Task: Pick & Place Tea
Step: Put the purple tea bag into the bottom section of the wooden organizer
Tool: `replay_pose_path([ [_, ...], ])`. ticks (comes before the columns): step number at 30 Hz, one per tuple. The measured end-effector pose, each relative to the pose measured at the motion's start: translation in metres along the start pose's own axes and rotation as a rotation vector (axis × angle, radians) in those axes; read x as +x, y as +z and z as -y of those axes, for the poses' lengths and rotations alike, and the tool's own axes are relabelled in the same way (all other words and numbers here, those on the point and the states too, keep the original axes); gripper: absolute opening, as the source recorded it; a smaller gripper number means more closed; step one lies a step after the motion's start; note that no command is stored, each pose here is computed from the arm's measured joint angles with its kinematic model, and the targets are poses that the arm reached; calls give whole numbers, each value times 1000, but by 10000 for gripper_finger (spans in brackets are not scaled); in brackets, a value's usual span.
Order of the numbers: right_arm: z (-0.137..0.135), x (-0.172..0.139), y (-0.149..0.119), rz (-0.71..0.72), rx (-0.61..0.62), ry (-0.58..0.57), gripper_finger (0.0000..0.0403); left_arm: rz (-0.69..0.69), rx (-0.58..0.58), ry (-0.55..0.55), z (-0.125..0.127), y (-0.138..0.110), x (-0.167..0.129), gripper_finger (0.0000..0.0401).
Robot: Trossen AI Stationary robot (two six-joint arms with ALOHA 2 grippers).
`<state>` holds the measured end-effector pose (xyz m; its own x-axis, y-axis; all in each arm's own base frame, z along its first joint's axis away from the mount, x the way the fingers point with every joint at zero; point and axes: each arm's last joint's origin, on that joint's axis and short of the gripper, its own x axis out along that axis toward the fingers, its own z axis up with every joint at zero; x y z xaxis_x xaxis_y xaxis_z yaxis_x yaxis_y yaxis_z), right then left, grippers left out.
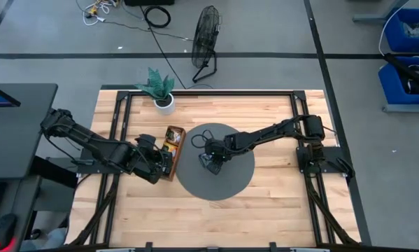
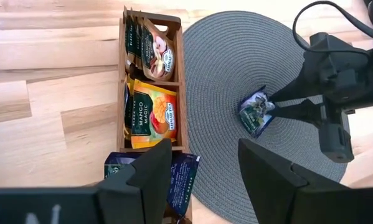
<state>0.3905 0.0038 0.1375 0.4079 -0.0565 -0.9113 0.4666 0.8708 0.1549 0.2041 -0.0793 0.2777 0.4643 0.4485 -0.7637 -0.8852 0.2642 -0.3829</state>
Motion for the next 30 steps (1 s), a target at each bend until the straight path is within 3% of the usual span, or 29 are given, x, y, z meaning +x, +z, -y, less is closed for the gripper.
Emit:
replay_pose_path([
  [6,0,-1,1,9,-51,3,13,0,-2,0,0,0,0,190],
  [12,-1,-6,2,19,-69,6,5,0,-5,0,0,0,0,190],
  [21,-3,-42,13,140,-61,18,1,-7,-82,-41,5,0,1,190],
  [30,-9,-96,30,375,-39,102,1,-3,-203,-213,29,12,7,190],
])
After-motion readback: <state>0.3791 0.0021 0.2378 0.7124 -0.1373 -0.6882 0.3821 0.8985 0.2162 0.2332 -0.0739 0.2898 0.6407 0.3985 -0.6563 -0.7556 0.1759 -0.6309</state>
